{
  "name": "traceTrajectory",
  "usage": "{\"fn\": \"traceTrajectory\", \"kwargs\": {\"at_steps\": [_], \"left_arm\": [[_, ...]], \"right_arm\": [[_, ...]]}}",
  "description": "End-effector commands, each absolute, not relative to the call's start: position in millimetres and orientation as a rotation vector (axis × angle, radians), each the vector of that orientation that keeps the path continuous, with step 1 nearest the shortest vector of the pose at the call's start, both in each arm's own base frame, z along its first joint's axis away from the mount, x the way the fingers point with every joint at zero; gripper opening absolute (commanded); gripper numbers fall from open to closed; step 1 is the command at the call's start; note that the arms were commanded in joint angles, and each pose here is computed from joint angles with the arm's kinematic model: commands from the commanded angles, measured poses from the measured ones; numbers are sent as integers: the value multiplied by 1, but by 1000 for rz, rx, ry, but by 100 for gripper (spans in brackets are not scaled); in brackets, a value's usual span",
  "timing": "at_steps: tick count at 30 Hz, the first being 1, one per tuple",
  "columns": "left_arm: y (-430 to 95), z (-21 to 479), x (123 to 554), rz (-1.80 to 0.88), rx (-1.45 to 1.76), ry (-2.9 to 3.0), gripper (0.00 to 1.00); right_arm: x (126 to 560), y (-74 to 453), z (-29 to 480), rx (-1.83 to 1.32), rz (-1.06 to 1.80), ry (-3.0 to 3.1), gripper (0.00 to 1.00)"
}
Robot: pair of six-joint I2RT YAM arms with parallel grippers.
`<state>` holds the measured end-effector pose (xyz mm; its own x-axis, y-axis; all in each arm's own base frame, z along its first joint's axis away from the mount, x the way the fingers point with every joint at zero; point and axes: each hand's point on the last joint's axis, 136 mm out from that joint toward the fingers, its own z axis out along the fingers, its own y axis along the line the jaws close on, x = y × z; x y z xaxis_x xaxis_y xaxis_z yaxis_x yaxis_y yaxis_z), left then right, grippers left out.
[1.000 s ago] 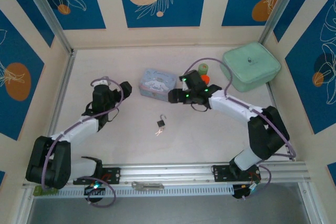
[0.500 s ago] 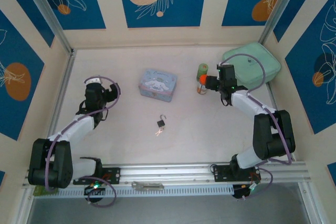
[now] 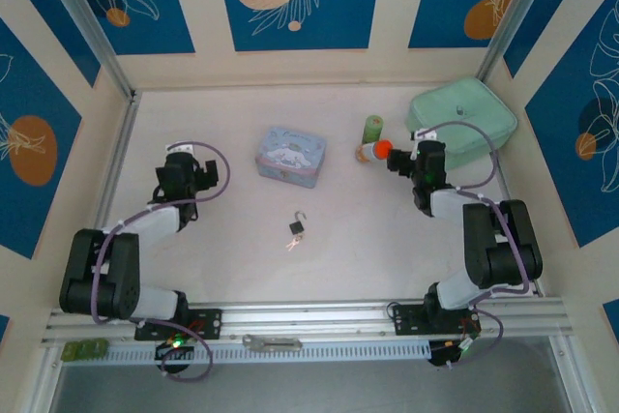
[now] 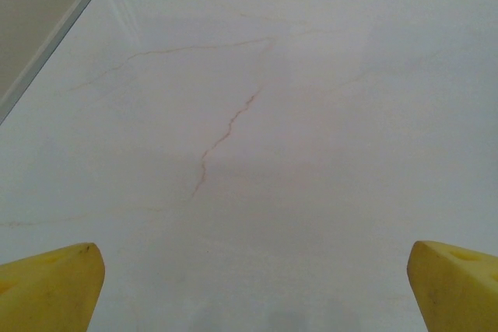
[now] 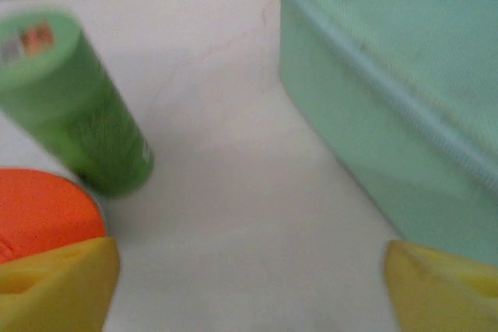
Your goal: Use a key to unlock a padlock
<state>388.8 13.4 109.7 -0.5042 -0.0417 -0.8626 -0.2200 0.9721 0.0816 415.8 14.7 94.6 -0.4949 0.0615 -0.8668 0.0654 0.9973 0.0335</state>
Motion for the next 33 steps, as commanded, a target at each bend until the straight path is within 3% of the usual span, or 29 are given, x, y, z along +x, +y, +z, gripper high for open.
{"fn": "traceTrajectory", "kwargs": {"at_steps": [1, 20, 33], "left_arm": [[24, 121, 395, 294, -162, 2025, 99], [4, 104, 379, 172, -45, 1819, 99], [-4, 94, 394, 157, 3, 1889, 99]], "right_arm": [[413, 14, 98, 74, 10, 2043, 99], [397, 12, 94, 72, 99, 1935, 99], [397, 12, 95, 71, 97, 1936, 99]]}}
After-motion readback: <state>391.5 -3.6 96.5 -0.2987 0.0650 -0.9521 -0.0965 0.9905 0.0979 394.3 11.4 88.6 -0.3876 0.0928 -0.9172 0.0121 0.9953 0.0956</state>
